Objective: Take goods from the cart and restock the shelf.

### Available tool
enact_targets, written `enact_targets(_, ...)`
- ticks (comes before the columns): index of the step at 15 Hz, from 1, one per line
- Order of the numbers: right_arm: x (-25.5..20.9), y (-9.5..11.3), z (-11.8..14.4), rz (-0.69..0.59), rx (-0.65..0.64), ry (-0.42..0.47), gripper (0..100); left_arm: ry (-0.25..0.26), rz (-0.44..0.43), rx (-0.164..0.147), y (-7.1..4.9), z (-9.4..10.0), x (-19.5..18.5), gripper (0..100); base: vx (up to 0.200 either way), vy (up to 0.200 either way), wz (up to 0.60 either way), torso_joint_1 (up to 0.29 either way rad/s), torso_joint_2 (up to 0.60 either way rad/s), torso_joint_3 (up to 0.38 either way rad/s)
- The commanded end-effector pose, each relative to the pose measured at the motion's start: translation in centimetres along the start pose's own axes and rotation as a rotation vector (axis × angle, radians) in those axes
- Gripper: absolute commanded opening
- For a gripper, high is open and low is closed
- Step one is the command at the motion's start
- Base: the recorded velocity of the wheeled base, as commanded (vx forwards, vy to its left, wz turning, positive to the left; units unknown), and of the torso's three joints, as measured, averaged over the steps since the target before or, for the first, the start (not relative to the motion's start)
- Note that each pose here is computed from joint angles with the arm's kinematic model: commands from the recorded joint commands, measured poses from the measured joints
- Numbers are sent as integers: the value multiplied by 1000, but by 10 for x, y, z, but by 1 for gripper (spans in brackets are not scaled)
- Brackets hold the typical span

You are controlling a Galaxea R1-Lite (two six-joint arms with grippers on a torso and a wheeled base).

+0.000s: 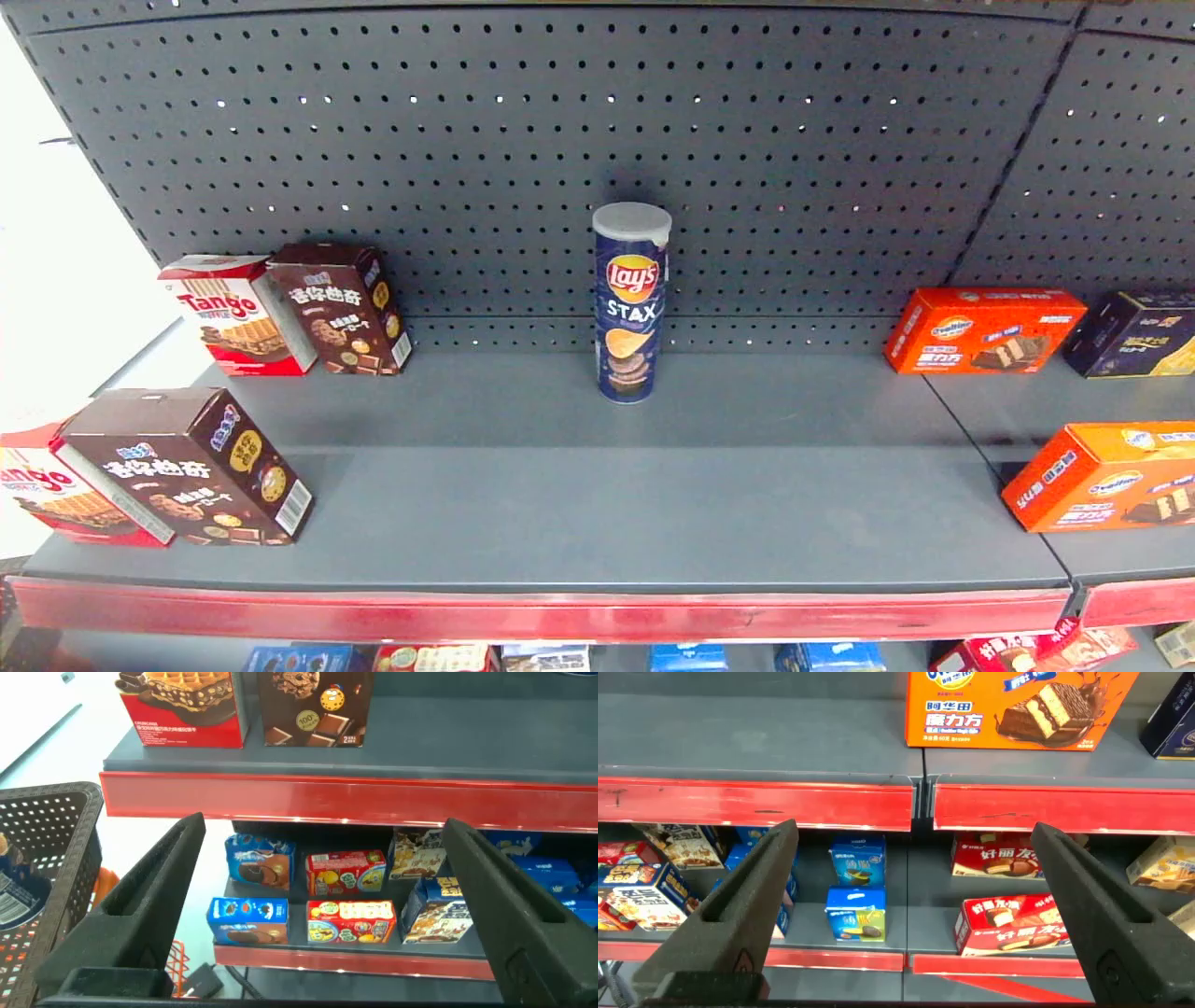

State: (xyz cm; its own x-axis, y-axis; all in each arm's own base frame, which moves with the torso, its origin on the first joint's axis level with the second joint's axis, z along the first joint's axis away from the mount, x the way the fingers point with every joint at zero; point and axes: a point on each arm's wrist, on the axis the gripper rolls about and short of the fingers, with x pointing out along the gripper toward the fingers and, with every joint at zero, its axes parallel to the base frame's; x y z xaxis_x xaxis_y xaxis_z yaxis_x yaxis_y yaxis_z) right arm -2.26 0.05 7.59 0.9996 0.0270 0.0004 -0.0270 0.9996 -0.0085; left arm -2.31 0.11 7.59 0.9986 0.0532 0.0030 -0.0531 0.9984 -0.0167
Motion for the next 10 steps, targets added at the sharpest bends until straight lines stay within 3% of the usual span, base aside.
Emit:
enact_targets(1,0,0,0,1,-1,0,100,1,1,0,0,0,0,100,0,0,0,0,0,0)
enact_targets(2,0,0,0,1,1,0,100,1,1,0,0,0,0,100,0,0,0,0,0,0)
enact_targets(10,0,0,0,1,1,2,100,1,1,0,0,0,0,100,0,0,600,3,3,3)
